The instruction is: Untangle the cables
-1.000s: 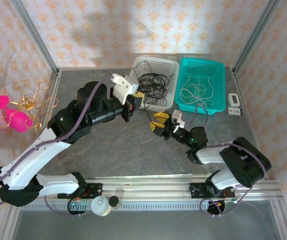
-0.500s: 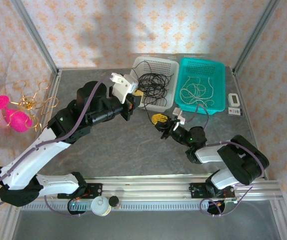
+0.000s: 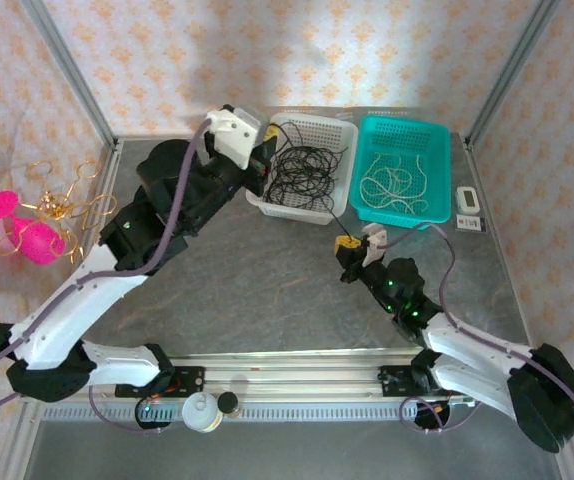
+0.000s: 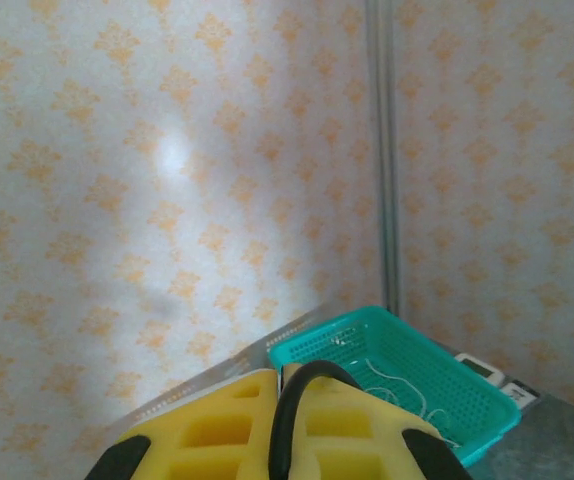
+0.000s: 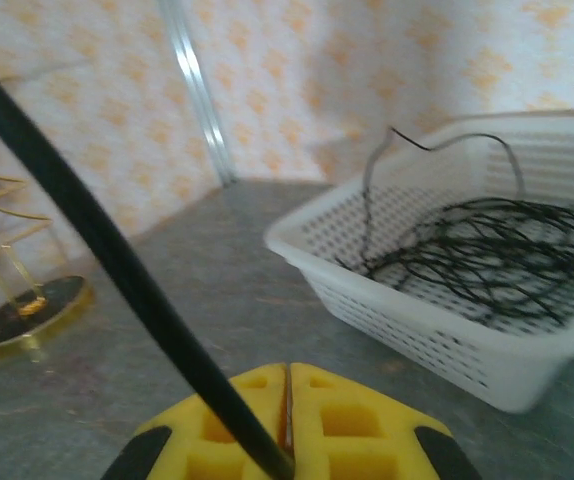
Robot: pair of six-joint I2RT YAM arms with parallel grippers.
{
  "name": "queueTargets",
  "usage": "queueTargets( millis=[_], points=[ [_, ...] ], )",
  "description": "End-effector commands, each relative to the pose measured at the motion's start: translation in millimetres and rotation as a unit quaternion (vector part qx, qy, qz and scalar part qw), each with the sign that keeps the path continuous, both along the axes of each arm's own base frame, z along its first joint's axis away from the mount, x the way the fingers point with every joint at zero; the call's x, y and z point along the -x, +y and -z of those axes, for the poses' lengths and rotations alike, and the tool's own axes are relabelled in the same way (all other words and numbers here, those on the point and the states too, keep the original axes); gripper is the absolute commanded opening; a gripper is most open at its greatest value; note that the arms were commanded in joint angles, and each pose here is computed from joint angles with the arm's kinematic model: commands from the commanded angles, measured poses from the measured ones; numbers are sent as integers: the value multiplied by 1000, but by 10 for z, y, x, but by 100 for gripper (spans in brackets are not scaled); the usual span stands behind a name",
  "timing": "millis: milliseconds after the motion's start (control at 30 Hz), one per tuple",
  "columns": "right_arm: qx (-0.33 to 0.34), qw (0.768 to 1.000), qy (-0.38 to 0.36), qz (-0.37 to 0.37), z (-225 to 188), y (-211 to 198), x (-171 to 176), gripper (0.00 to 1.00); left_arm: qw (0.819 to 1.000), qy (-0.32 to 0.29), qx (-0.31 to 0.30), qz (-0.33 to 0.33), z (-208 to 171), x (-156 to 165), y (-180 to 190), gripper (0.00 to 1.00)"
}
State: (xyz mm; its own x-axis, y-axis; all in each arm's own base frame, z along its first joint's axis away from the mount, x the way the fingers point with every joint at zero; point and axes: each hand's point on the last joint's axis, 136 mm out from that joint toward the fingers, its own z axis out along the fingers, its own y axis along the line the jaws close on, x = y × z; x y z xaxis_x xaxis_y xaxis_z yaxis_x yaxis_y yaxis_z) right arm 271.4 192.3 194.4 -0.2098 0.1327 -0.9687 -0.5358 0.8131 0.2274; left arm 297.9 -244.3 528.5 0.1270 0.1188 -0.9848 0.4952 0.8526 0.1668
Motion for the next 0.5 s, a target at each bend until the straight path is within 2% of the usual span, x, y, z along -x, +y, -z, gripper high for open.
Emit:
queueTargets(
  millis=[0,167,300,467],
  points=[
    [70,992,72,78,363,-296,-45,0,995,-72,15,-61,-398,-79,234,0],
    [83,984,79,138,245,-512,-86,0,985,-103,-56,-126,-129,-344,252,0],
    [77,975,75,195,-30,-695,-142,0,969,-120,-114,-185,201,-676,357,0],
    [65,960,43,269,-547,-996,-125,0,950,-171,-167,-199,594,-887,417,0]
  ],
)
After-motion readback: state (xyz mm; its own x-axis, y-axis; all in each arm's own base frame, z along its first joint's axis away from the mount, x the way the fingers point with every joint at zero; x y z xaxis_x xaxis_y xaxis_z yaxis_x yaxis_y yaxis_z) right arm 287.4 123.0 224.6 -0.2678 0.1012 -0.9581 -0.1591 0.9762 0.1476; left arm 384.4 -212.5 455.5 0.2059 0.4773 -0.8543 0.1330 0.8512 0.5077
